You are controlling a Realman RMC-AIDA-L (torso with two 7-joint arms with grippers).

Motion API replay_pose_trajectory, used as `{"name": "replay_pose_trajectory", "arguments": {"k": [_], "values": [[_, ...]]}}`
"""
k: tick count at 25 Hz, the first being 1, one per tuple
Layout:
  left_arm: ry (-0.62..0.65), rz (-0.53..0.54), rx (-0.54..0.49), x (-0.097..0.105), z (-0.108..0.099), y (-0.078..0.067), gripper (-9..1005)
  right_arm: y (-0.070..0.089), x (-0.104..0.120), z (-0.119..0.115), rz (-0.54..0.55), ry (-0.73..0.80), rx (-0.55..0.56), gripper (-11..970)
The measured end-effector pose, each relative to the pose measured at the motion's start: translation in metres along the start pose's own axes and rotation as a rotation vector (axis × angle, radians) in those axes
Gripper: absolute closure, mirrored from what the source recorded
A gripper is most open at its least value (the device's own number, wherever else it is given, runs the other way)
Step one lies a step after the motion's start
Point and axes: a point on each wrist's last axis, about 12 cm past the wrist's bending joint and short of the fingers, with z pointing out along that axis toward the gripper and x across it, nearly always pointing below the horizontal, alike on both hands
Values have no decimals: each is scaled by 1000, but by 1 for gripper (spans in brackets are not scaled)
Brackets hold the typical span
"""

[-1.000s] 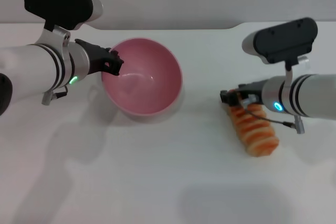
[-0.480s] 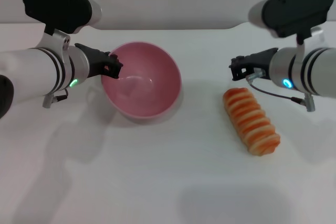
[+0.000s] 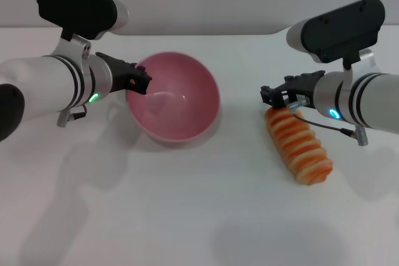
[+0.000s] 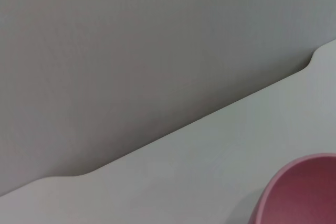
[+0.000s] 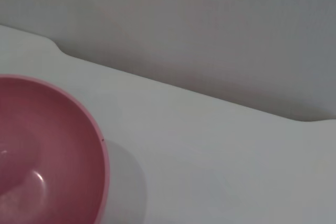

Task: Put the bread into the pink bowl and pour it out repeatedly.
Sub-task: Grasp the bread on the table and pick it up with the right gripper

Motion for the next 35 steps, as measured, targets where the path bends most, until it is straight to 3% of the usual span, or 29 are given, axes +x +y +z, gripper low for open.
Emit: {"name": "replay_pose_trajectory", "arguments": {"k": [4,6,21,35], "values": [[2,-1,5,-1,1,-1,943,0,1,0,-1,5,0,461],[2,-1,7,-1,1,-1,943,2,5,2,5,17,-4,229],[4,11,13,-4,3,-4,943,18,25,10,39,88,-39,124],[2,18,16,-7,4,-5,944,3,37,19,83,147,16,124]]}}
